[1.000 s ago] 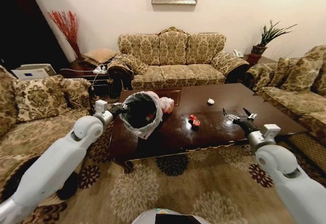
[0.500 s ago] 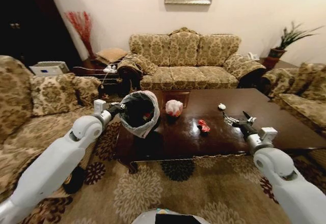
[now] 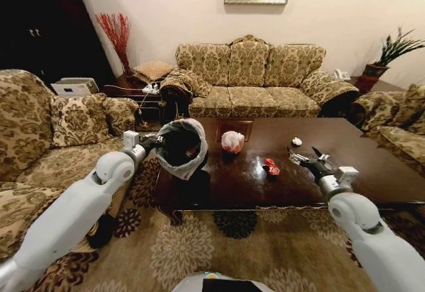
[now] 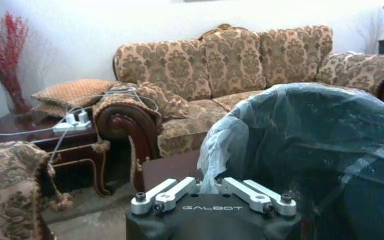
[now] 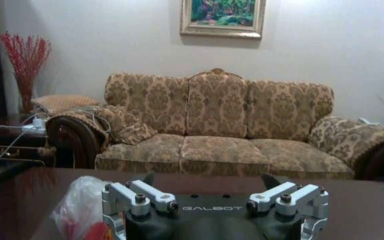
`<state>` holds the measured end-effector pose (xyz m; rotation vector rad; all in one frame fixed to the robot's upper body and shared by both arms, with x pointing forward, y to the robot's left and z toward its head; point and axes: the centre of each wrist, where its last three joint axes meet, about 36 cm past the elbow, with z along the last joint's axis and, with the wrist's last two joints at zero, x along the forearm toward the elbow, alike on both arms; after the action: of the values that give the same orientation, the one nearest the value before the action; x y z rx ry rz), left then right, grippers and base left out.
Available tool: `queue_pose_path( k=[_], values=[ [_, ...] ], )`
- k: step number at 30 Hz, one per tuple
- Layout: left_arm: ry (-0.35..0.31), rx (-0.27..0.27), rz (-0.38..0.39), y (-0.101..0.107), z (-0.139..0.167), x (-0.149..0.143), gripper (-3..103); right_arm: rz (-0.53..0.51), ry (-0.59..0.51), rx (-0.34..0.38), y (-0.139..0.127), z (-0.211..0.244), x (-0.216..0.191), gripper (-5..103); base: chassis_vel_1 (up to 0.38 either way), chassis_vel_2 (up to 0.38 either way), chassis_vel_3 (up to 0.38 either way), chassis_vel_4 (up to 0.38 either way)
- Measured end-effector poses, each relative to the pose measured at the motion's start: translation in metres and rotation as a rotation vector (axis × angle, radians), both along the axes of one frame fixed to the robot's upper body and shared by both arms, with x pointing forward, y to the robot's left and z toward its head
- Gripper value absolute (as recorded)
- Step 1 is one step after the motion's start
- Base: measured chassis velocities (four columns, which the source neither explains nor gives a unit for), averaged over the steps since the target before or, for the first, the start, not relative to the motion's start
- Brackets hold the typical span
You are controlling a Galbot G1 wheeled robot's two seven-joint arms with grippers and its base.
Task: Move to the front of the table and place the trash on the table into the trash bin.
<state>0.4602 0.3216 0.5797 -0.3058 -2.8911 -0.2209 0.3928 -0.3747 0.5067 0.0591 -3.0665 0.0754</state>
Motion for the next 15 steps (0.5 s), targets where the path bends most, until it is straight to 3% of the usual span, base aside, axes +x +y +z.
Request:
queue_pose_path(
  k=[9,15],
  values=[
    [-0.003,0.0,0.005,-0.003,0.0,-0.003,3,0.002,0.007,-0.009,0.005,-0.002,0.001,100,-0.091,0.11,0.097,-0.096],
    [-0.006,-0.006,0.022,-0.004,0.002,-0.005,3,-0.007,0.007,-0.054,0.008,-0.007,0.018,100,-0.015,0.016,0.017,-0.026]
  ],
)
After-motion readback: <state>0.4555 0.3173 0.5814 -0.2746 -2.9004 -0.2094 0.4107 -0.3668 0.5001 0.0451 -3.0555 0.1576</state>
